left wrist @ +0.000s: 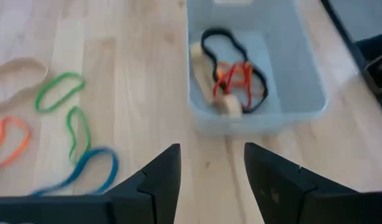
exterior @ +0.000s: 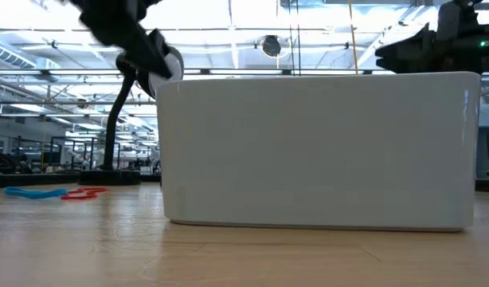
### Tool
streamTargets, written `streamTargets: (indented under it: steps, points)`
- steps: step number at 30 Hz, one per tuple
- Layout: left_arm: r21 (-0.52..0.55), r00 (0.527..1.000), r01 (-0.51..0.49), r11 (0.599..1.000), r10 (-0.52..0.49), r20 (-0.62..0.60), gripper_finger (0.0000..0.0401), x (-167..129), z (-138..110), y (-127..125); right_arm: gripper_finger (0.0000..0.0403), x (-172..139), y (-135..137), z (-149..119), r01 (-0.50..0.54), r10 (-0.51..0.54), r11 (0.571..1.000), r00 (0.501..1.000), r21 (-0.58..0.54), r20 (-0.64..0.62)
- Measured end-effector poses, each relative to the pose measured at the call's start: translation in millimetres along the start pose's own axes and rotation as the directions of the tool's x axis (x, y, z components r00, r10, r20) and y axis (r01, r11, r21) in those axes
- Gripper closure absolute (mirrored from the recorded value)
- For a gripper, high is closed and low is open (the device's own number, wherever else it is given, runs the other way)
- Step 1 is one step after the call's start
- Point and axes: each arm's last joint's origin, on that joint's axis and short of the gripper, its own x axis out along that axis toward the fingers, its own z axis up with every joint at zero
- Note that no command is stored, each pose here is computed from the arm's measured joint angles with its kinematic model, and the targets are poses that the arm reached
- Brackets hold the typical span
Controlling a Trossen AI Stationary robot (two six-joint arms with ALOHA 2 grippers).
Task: Pick and place rubber bands into bin
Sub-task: Put the brown rubber band into the gray bin
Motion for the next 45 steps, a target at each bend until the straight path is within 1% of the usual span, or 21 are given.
streamTargets:
  steps: [2, 3, 5, 7, 9, 11, 13, 17, 20, 22, 24, 27, 29, 32, 33, 35, 39, 41, 43, 45]
  points:
    - [0.009, 0.999, -0.001, 1.000, 0.001, 0.036, 0.0217, 0, -11, 1, 0.0234, 1, 1, -3, -0.005, 0.003, 0.998, 0.999, -0.059, -0.037]
    - [0.008, 0.998, -0.004, 1.000, 0.003, 0.062, 0.0217, -1, -16, 3, 0.0234, 2, 2, -7, -0.012, 0.004, 0.994, 0.997, -0.104, -0.079]
    - [0.003, 0.995, -0.008, 1.000, 0.008, 0.097, 0.0217, -4, -31, 6, 0.0234, 7, 5, 9, -0.003, -0.008, 0.992, 0.996, -0.125, -0.088]
    - [-0.006, 0.987, -0.017, 1.000, 0.018, 0.160, 0.0217, -8, -42, 10, 0.0234, 13, 8, 22, 0.039, -0.053, 0.990, 0.994, -0.137, -0.100]
    - [-0.010, 0.975, -0.058, 0.998, 0.059, 0.215, 0.0217, -14, -53, 13, 0.0234, 22, 13, 32, 0.073, -0.099, 0.981, 0.986, -0.178, -0.138]
    - [-0.022, 0.958, -0.095, 0.995, 0.098, 0.269, 0.0217, -20, -58, 17, 0.0234, 32, 20, 42, 0.096, -0.136, 0.970, 0.976, -0.223, -0.172]
    - [-0.067, 0.951, -0.108, 0.992, 0.123, 0.285, 0.0217, -27, -66, 19, 0.0234, 46, 26, 54, 0.142, -0.187, 0.963, 0.964, -0.230, -0.187]
    - [-0.119, 0.943, -0.096, 0.988, 0.128, 0.308, 0.0217, -33, -74, 20, 0.0234, 80, 37, 70, 0.227, -0.277, 0.951, 0.927, -0.211, -0.251]
    - [-0.150, 0.940, -0.076, 0.986, 0.120, 0.319, 0.0217, -35, -76, 20, 0.0234, 107, 41, 74, 0.223, -0.294, 0.948, 0.888, -0.228, -0.353]
    - [-0.152, 0.939, -0.073, 0.986, 0.120, 0.322, 0.0217, -35, -76, 20, 0.0234, 127, 41, 78, 0.201, -0.270, 0.959, 0.866, -0.201, -0.422]
    - [-0.149, 0.936, -0.075, 0.986, 0.121, 0.330, 0.0217, -36, -76, 20, 0.0234, 146, 38, 75, 0.178, -0.244, 0.968, 0.830, -0.175, -0.501]
    - [-0.160, 0.926, -0.067, 0.985, 0.121, 0.358, 0.0217, -37, -73, 20, 0.0234, 171, 32, 70, 0.171, -0.198, 0.980, 0.792, -0.102, -0.577]
    - [-0.178, 0.916, -0.053, 0.983, 0.118, 0.382, 0.0217, -38, -71, 20, 0.0234, 185, 26, 66, 0.179, -0.177, 0.982, 0.781, -0.058, -0.599]
    - [-0.198, 0.895, -0.030, 0.980, 0.115, 0.431, 0.0217, -40, -66, 20, 0.0234, 198, 16, 53, 0.192, -0.179, 0.980, 0.757, -0.047, -0.629]
    - [-0.200, 0.890, -0.026, 0.979, 0.114, 0.441, 0.0217, -41, -65, 20, 0.0234, 201, 14, 49, 0.192, -0.183, 0.980, 0.752, -0.055, -0.633]
    - [-0.198, 0.886, -0.025, 0.980, 0.113, 0.449, 0.0217, -41, -64, 20, 0.0234, 205, 9, 39, 0.204, -0.205, 0.976, 0.725, -0.079, -0.658]
    - [-0.166, 0.886, -0.043, 0.985, 0.114, 0.449, 0.0217, -41, -64, 20, 0.0234, 211, 4, 25, 0.250, -0.215, 0.967, 0.687, -0.052, -0.694]
    - [-0.161, 0.888, -0.046, 0.986, 0.114, 0.445, 0.0217, -41, -64, 20, 0.0234, 214, 1, 18, 0.234, -0.183, 0.972, 0.671, -0.029, -0.718]
    - [-0.158, 0.888, -0.044, 0.986, 0.111, 0.446, 0.0217, -41, -64, 20, 0.0234, 216, -1, 12, 0.198, -0.124, 0.980, 0.652, 0.010, -0.748]
    - [-0.156, 0.888, -0.045, 0.987, 0.111, 0.446, 0.0217, -41, -64, 20, 0.0232, 218, -3, 5, 0.184, -0.074, 0.981, 0.632, 0.056, -0.771]
